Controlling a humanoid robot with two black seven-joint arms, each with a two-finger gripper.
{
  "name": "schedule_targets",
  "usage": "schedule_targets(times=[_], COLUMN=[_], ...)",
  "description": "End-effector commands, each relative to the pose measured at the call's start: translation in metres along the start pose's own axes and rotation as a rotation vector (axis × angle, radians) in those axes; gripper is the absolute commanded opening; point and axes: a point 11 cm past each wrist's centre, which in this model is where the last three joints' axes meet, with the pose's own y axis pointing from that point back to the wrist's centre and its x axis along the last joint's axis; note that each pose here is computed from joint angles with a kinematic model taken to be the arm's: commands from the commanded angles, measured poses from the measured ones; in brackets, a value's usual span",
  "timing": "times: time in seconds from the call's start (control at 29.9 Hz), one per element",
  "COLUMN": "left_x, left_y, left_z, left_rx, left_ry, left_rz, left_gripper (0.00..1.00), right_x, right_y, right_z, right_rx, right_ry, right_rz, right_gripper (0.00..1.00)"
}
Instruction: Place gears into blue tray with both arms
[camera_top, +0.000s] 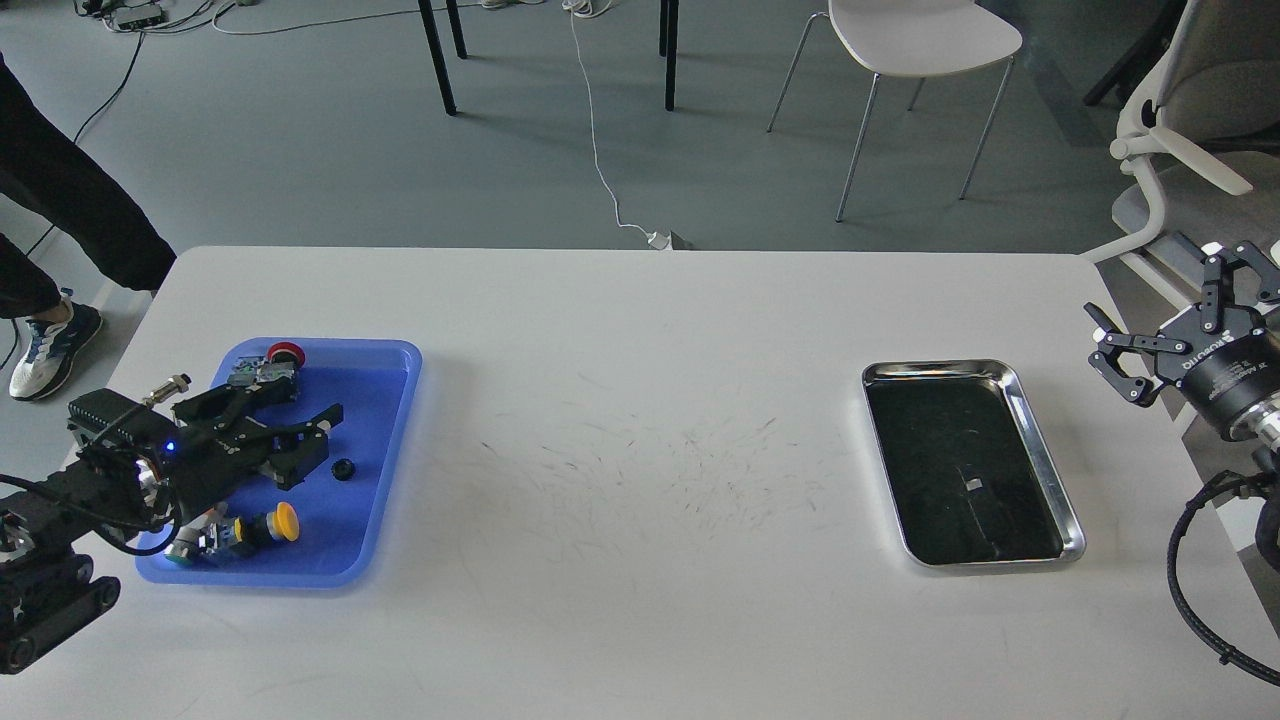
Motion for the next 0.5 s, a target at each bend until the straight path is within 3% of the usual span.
schedule_targets(times=[0.0, 0.23, 0.47], left_x=[0.037, 0.111, 0.132], left_y=[-0.013, -0.033, -0.035], left_z=[-0.008, -0.025, -0.043], left_rx=[0.028, 0.084, 0.144], left_ry=[0.04, 0.22, 0.431], left_rz=[0.099, 0.249, 0.312], left_gripper=[0.89, 0.91, 0.92], right_x=[-0.005, -0.011, -0.014], right_y=[-0.001, 0.0, 0.0], right_z=[-0.004, -0.017, -0.018], right_rx=[0.005, 0.01, 0.009], right_ry=[0.003, 0.028, 0.03], right_rz=[-0.015, -0.035, -0.044], right_gripper=[0.94, 0.95, 0.95])
